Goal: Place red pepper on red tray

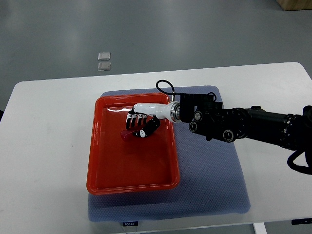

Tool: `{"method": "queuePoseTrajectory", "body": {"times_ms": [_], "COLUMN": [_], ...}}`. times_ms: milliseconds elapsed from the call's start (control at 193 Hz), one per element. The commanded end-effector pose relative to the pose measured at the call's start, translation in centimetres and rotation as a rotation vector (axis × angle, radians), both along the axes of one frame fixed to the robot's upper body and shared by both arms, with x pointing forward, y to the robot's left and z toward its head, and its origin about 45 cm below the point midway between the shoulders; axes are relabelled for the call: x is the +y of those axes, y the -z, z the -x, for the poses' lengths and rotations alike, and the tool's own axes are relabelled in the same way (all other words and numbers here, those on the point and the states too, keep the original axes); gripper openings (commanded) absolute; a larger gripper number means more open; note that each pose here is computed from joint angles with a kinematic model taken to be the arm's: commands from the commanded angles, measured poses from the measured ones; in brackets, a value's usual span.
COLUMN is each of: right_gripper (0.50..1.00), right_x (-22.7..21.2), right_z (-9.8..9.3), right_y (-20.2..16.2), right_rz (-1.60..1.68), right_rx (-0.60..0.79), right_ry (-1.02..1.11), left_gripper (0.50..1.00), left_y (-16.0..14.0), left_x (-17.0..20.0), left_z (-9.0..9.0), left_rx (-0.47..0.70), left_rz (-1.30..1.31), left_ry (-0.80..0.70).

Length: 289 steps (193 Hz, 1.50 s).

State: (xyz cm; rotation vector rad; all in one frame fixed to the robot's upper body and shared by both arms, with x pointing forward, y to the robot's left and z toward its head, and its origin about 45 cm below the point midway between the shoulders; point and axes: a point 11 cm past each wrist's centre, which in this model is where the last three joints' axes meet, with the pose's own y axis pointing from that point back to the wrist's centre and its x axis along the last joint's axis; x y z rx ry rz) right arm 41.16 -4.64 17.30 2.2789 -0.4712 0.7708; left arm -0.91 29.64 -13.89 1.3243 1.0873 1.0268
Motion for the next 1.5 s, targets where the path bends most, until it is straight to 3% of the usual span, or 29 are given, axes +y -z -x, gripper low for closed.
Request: {"method": "queuePoseTrajectory", "body": {"times_ms": [0, 140, 244, 586, 773, 882, 1089, 1494], "right_gripper": [0.627, 0.791, 0.868, 0.887, 0.887, 0.887, 0.907, 0.921], "right_x": [0.0, 0.3, 0.7, 1.3, -4.0, -7.8, -13.9, -19.4], "right_z": [-0.1, -0.4, -0.9, -3.3, -6.0, -6.5, -5.9, -4.1], "right_y": [-0.1, -0.8, -2.1, -7.4, -9.1, -8.0, -4.0, 0.0], "right_rz": [-0.010, -0.042, -0.098, -0.453, -0.892, -1.146, -1.457, -1.592], "right_rx": [0.000, 0.000, 0.004, 0.108, 0.280, 0.390, 0.534, 0.565], "right_ry": [0.006, 0.020, 0.040, 0.216, 0.512, 0.688, 0.950, 1.123], "left_gripper": [1.000, 1.000, 1.000, 1.000, 1.000, 1.000, 1.000, 1.000], "left_y": [0.0, 0.0, 0.0, 0.0, 0.0, 0.0, 0.0, 0.0], "left_x": [0.0, 0.1, 0.1, 0.1, 0.1, 0.1, 0.0, 0.0], "left_z": [0.0, 0.0, 0.0, 0.1, 0.0, 0.0, 0.0, 0.0], "left_rx": [0.000, 0.000, 0.000, 0.001, -0.001, 0.000, 0.000, 0.000], "left_rz": [-0.001, -0.002, -0.002, -0.002, -0.004, -0.002, 0.001, -0.001], "left_ry": [0.000, 0.000, -0.002, -0.002, -0.002, 0.000, 0.000, 0.000]}}
